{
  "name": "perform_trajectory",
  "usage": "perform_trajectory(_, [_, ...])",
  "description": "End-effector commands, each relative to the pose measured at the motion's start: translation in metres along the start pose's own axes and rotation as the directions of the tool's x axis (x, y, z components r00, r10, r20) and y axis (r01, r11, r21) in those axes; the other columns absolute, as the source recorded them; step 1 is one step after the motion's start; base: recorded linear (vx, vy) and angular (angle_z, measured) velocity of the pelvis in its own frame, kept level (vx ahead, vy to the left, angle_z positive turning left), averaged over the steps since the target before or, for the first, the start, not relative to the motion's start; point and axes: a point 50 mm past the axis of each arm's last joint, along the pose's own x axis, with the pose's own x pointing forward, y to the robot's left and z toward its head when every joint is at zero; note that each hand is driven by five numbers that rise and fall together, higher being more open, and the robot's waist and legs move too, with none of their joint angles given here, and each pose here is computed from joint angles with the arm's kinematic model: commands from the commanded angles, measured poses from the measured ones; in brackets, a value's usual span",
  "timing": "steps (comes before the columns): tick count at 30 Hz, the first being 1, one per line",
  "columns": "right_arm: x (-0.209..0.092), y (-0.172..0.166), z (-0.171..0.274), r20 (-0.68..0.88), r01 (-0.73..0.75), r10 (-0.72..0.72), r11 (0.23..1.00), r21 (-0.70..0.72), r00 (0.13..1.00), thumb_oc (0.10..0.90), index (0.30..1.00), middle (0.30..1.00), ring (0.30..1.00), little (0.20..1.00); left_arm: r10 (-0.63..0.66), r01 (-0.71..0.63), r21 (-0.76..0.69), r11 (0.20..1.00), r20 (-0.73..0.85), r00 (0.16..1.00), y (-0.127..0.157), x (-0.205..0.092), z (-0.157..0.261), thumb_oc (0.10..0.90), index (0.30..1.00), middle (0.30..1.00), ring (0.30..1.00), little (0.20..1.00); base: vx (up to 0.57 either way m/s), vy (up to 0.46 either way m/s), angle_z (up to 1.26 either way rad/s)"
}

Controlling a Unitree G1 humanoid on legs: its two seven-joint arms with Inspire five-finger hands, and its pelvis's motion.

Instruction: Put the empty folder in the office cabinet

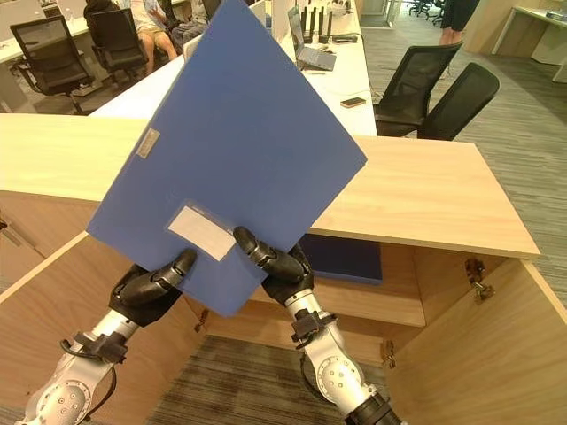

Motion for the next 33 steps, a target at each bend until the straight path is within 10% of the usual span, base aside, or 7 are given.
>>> perform_trajectory(1, [0.045,0.102,0.045,0.306,-0.520,0.491,0.854,0.014,0.815,0.800,0.900,0.900,0.900,0.900,-0.053,0.054,0.159,0.986,-0.011,0.999,0.002,0.011,0.019,0.400,0.300,0.300,0.300,0.300,-0.01,0.005,-0.13])
perform_trajectory(30, [0.036,0.073,0.034,0.136,-0.419,0.420,0.907,-0.036,0.897,0.800,0.900,0.900,0.900,0.900,-0.056,0.109,0.501,0.858,-0.119,0.991,0.005,0.000,0.088,0.400,0.300,0.300,0.300,0.300,0.00,0.000,-0.01])
perform_trajectory(31, [0.036,0.073,0.032,0.130,-0.417,0.418,0.908,-0.032,0.899,0.544,0.516,0.516,0.516,0.516,-0.058,0.107,0.499,0.860,-0.112,0.992,0.005,0.000,0.088,0.400,0.300,0.300,0.300,0.300,0.00,0.000,0.00])
perform_trajectory(32, [0.035,0.072,0.031,0.125,-0.415,0.416,0.909,-0.029,0.901,0.400,0.300,0.300,0.300,0.300,-0.056,0.101,0.497,0.862,-0.105,0.993,0.005,0.000,0.088,0.400,0.300,0.300,0.300,0.300,0.00,0.000,0.00])
perform_trajectory(33, [0.035,0.072,0.031,0.123,-0.415,0.415,0.910,-0.028,0.902,0.400,0.300,0.300,0.300,0.300,-0.059,0.100,0.496,0.863,-0.099,0.993,0.005,0.001,0.088,0.400,0.300,0.300,0.300,0.300,0.00,0.000,0.00])
